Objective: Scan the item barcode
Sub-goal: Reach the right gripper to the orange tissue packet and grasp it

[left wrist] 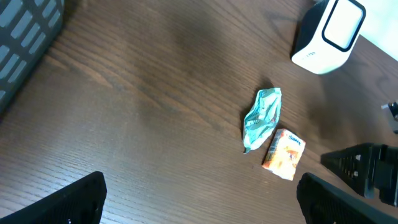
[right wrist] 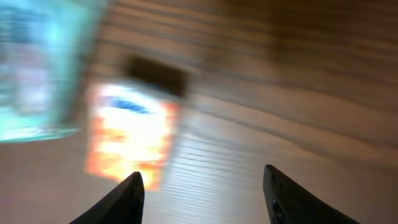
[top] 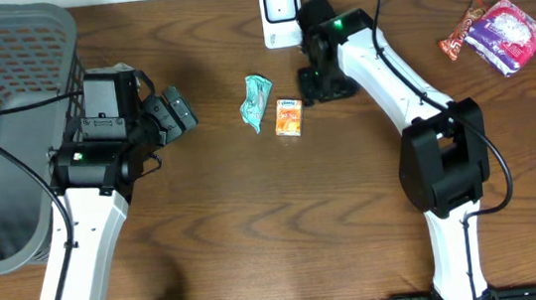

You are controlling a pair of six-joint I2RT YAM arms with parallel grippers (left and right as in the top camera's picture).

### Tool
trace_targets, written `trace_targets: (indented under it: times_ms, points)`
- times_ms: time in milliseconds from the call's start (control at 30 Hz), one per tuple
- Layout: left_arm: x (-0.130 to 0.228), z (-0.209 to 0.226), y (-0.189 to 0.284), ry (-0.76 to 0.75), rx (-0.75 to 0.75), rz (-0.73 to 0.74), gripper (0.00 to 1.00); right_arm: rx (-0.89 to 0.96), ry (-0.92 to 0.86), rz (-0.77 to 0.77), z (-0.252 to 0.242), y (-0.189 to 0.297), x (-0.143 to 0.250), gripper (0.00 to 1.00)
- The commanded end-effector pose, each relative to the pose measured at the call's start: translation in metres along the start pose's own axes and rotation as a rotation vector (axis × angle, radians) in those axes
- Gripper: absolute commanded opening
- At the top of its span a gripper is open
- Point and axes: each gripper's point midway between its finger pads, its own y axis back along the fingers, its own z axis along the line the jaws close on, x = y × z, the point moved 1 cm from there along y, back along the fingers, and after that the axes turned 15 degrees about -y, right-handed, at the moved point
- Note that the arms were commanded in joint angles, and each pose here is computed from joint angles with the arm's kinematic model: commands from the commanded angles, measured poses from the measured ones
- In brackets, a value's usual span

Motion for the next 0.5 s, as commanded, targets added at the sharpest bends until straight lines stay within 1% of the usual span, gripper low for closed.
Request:
trace_targets:
  times_ms: [0,67,167,233,300,467]
  points:
    - [-0.001,0.001,0.001,-0.007,-0.003,-0.003,0.98,-0.21,0.105,0.019,0.056,0.017,0.012,0.57]
    - [0.0,0.001,0.001,-0.007,-0.003,-0.003,0.98,-0.175,0.099,-0.017,0.062,0.014,0.011,0.55]
    - [0.0,0.001,0.001,-0.007,-0.003,-0.003,0.98,-0.037,0.045,-0.103,0.06,0.007,0.008,0.54]
    - [0.0,0.001,0.001,-0.007,-0.003,-0.003,0.98,0.064,0.037,-0.16,0.059,0.002,0.011,0.51]
    - [-0.001,0.001,0.001,-0.007,-0.003,-0.003,0.98,0.185,0.039,-0.258,0.059,-0.007,0.015,0.5]
    - [-0.001,0.001,0.001,-0.007,-0.003,-0.003,0.98,0.345,0.031,-0.384,0.052,-0.019,0.027,0.5]
